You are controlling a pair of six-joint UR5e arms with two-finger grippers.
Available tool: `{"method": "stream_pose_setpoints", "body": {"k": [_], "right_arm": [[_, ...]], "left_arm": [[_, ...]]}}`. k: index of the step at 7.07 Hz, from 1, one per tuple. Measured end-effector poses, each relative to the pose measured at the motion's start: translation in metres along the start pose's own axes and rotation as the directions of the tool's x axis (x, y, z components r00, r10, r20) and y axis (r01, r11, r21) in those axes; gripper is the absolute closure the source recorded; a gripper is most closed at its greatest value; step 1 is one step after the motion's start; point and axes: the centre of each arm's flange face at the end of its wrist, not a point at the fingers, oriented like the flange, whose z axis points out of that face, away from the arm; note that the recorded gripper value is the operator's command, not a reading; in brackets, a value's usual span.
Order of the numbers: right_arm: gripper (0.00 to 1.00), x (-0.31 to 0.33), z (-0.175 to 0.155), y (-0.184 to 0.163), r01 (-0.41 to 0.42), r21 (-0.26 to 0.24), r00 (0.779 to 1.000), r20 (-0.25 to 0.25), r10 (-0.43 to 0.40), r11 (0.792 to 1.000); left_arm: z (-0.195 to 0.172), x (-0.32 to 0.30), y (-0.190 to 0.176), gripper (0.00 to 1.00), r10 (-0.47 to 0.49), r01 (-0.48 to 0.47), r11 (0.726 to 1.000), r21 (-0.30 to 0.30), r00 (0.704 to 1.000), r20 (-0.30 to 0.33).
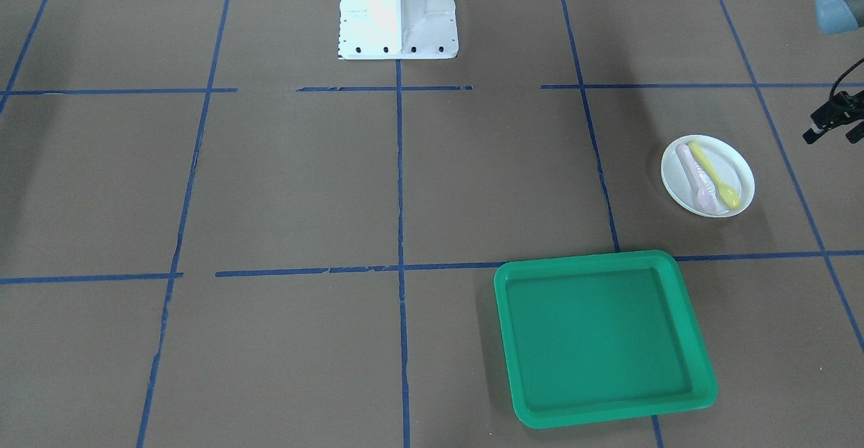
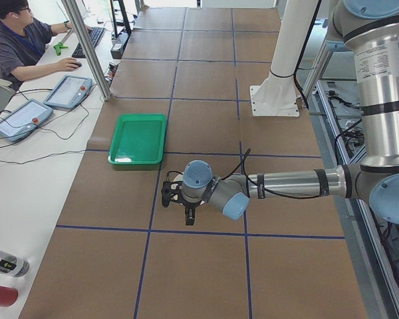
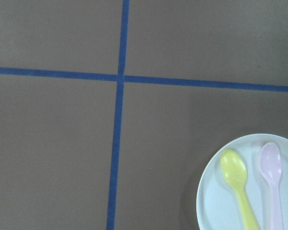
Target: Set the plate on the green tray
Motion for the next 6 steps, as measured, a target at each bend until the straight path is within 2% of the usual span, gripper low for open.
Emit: {"method": "stream_pose_setpoints", "body": {"k": [2,4,6], "right_arm": [[0.00,0.000,0.000,0.000,0.000,0.000,1.000,0.000,0.000,1.000],[0.00,0.000,0.000,0.000,0.000,0.000,1.000,0.000,0.000,1.000],[0.00,0.000,0.000,0.000,0.000,0.000,1.000,0.000,0.000,1.000]], "left_arm": [[0.043,0.018,0.011,0.00,-0.044,0.044,0.999,0.014,0.999,-0.004],[0.067,0.040,0.009,0.00,-0.052,0.052,0.999,0.010,0.999,-0.006],[0.084,0.051,0.003,0.15,-0.037,0.037,0.999,0.009,0.999,0.006]]}}
